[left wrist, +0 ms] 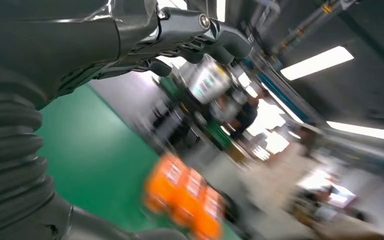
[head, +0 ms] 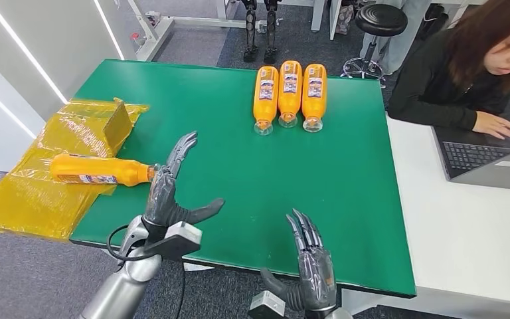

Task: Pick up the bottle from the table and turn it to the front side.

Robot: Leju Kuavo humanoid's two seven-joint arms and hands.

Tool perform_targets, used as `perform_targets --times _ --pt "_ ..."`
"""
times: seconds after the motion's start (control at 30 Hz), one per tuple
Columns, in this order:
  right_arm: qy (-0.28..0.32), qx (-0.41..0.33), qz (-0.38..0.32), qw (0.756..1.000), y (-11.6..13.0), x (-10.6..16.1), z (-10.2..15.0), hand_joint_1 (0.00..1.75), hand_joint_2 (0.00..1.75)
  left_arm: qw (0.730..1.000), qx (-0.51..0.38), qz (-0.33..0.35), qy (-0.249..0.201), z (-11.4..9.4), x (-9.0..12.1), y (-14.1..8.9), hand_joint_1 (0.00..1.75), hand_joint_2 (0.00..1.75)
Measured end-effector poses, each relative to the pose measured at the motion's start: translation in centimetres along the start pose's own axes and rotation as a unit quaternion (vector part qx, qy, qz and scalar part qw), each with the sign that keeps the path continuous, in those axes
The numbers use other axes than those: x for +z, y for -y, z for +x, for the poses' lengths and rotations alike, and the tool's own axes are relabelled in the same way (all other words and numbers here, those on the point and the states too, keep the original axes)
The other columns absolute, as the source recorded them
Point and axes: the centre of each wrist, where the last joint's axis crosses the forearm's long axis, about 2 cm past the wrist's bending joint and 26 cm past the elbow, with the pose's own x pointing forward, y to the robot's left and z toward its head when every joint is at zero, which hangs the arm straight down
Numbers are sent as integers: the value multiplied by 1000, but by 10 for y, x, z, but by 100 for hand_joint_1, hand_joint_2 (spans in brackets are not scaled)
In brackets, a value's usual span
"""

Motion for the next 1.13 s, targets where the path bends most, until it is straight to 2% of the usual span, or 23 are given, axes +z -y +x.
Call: perform_targets --times 0.07,0.17,0.27,0.6,0.77,1.13 --pt "-5 -9 -4 1000 1 3 1 0 175 990 139 4 20 12 -4 6 0 175" --pt "-12 -25 -15 999 4 8 3 0 175 942 331 5 52 30 -5 19 0 175" --pt "-20 -26 -35 999 11 10 6 0 175 913 402 10 63 42 1 32 0 175" --pt "-32 -13 -86 996 38 17 13 0 175 896 440 43 46 52 13 50 0 175" --pt "-19 4 -125 992 61 26 17 0 175 896 441 46 38 52 18 53 0 175" --pt "-62 51 -215 973 110 44 14 0 175 903 424 60 25 49 19 53 0 175"
